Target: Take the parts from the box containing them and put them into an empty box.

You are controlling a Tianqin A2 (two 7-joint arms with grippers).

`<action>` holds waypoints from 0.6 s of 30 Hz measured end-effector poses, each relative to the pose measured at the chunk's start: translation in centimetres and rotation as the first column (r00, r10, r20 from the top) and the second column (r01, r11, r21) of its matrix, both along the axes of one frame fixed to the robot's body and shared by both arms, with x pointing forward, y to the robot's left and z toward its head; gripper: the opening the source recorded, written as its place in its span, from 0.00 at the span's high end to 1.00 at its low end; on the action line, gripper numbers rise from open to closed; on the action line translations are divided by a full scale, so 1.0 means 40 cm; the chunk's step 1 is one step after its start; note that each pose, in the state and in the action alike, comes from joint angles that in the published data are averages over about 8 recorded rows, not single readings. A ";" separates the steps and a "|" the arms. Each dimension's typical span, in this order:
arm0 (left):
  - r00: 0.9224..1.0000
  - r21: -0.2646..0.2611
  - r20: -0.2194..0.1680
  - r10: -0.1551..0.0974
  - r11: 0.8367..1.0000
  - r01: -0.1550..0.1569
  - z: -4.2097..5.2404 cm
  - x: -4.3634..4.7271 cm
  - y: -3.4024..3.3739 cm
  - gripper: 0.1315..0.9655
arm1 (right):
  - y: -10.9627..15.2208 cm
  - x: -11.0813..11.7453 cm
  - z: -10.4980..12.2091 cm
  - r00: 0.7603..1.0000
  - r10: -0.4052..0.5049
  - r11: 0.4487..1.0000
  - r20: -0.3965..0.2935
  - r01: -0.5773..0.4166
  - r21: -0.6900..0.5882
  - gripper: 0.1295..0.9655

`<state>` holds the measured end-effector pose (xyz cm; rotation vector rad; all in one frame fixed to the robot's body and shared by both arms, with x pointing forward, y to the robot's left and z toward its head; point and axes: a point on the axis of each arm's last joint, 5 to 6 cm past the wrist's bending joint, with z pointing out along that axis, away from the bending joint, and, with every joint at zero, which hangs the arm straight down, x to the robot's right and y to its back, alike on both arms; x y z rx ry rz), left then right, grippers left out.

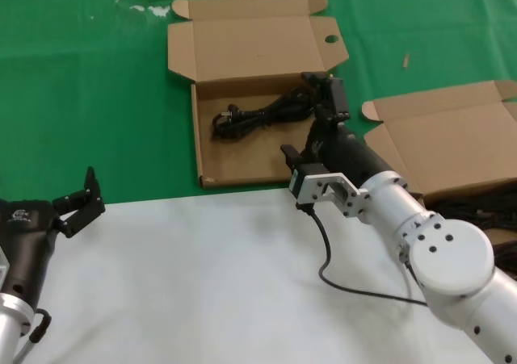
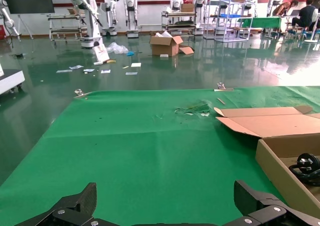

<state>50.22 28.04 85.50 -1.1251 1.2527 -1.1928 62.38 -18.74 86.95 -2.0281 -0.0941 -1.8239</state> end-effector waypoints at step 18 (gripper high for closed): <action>1.000 0.000 0.000 0.000 1.000 0.000 0.000 0.000 0.000 0.00 | -0.037 -0.071 -0.017 0.993 -0.053 0.922 -0.107 0.090 0.378 0.00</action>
